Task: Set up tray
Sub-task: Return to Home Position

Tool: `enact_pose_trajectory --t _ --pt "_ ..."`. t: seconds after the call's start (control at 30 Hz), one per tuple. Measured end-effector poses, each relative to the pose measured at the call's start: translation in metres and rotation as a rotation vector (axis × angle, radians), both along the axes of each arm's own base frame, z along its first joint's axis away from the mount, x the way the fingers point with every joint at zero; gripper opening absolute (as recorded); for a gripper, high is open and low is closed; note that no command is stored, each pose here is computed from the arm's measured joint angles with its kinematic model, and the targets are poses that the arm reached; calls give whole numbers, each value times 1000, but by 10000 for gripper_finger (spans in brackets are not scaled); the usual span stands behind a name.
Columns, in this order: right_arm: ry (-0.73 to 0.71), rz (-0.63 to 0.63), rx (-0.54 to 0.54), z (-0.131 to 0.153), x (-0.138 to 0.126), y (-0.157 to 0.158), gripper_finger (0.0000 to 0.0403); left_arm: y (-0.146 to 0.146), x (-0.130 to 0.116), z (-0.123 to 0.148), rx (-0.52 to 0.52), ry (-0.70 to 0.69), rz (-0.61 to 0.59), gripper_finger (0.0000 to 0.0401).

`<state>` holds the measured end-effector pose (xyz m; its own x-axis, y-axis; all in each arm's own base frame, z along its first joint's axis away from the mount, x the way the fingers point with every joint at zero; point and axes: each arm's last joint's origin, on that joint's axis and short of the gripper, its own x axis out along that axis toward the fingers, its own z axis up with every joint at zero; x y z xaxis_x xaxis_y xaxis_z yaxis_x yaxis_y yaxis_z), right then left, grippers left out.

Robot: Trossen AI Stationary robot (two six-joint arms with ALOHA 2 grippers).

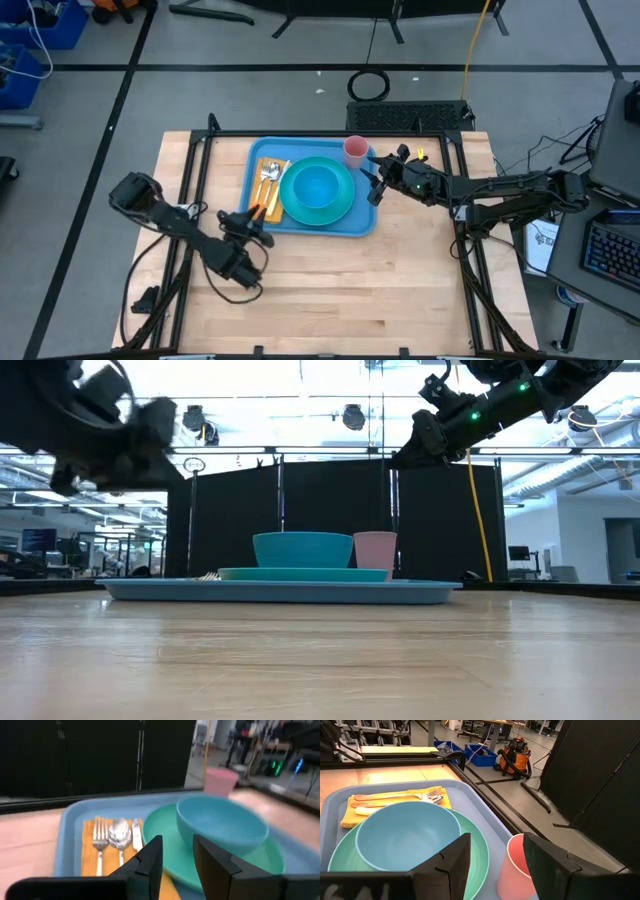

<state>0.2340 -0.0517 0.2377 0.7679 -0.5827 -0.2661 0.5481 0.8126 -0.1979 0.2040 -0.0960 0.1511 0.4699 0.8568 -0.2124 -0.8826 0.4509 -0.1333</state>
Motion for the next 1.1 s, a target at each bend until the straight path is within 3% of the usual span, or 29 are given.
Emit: enact_pose_trajectory --t 0.13,0.33,0.77,1.0,1.1 --pt "0 0 0 0 0 0 171 -5 -16 17 -11 -128 -45 111" --pt "-3 0 0 0 0 0 171 -17 -33 39 73 -257 -202 111" --pt "-8 0 -2 1 0 0 171 -29 -72 73 112 -202 -405 111" --pt "-7 0 -1 1 0 0 171 -31 -88 84 227 -69 -505 111" --pt "-7 0 -1 1 0 0 171 -27 -91 90 203 -98 -507 111"
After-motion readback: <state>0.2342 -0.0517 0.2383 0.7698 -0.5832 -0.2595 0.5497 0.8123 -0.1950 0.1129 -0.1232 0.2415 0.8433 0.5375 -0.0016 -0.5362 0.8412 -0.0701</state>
